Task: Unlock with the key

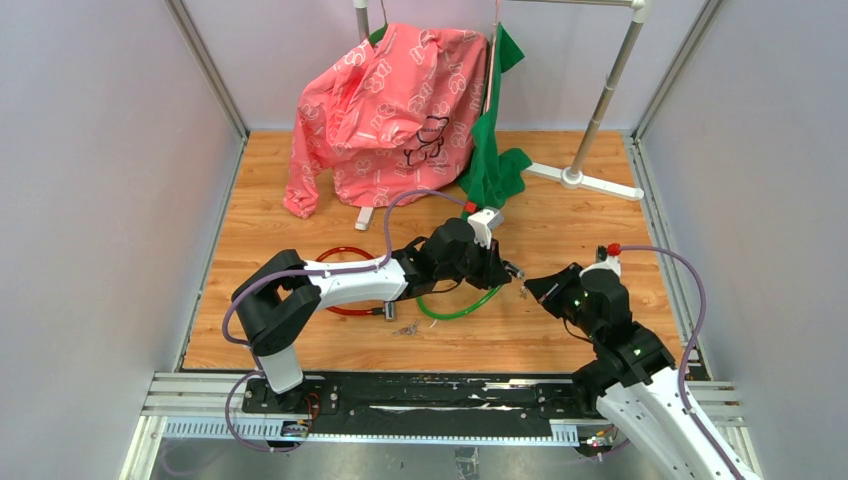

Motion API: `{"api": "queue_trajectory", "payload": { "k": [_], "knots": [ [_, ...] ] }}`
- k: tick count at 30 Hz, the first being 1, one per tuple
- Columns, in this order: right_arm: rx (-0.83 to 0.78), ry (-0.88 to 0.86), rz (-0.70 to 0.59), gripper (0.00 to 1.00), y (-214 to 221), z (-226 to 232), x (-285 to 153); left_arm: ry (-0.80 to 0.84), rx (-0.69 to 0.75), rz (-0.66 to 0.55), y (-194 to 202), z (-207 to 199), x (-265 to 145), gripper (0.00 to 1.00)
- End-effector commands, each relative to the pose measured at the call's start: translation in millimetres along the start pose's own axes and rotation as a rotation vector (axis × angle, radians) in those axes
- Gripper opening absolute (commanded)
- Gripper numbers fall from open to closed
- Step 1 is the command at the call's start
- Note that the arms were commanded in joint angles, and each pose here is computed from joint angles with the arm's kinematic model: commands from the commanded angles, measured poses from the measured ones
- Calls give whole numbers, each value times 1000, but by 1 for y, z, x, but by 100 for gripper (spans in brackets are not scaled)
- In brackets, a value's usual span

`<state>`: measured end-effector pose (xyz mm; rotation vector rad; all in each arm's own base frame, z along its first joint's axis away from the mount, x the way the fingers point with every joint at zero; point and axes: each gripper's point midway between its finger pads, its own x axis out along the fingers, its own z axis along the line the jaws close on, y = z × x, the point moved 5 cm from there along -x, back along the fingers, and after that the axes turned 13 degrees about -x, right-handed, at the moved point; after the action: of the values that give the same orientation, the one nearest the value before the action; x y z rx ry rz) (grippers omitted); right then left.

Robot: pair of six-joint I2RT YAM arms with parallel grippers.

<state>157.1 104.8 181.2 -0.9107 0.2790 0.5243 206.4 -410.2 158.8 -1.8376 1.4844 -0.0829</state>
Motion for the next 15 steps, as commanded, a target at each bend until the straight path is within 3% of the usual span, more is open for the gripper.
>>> {"api": "queue_trajectory", "payload": {
  "k": [1, 15],
  "knots": [
    [-93, -23, 19, 0, -4, 5, 2, 178, 51, -3, -3, -42, -2, 0],
    [-172, -33, 13, 0, -17, 14, -3, 191, 32, 9, -1, -43, 2, 0]
  ]
}}
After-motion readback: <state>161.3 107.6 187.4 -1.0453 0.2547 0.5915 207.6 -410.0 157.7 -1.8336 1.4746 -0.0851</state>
